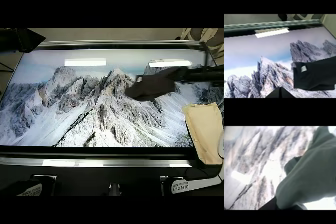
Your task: Fold the shirts.
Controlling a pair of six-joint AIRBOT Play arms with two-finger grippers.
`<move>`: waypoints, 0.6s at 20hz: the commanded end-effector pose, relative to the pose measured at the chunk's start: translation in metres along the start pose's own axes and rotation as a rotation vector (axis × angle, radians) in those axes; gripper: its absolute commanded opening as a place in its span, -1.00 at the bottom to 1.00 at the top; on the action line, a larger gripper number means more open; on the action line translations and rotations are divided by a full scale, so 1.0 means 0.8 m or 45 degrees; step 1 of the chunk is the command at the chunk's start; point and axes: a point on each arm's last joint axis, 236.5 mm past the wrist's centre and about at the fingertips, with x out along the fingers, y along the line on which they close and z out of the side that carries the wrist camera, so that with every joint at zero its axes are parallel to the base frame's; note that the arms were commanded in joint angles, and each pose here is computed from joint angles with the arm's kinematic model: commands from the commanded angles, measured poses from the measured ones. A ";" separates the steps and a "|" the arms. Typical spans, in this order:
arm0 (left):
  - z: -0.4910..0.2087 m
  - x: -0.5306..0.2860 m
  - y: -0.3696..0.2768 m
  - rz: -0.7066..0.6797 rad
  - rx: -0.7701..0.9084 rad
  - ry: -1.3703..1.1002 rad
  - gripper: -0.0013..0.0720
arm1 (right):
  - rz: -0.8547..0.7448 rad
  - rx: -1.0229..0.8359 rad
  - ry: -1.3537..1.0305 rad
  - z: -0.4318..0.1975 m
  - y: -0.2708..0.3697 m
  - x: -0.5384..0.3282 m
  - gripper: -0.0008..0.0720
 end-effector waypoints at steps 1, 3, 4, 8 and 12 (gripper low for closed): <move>0.001 0.001 0.002 0.003 0.008 -0.007 -0.89 | -0.228 0.064 -0.092 -0.007 -0.031 -0.131 -0.93; 0.002 0.001 0.002 0.004 0.008 -0.010 -0.89 | -0.317 0.097 -0.153 -0.015 -0.042 -0.186 -0.93; 0.002 0.001 0.002 0.004 0.008 -0.010 -0.89 | -0.360 0.113 -0.196 -0.017 -0.048 -0.212 -0.93; 0.002 0.001 0.002 0.004 0.019 -0.010 -0.89 | -0.503 0.208 -0.329 -0.038 -0.073 -0.300 -0.93; 0.002 0.001 0.002 0.004 0.023 -0.010 -0.89 | -0.593 0.283 -0.395 -0.062 -0.089 -0.353 -0.93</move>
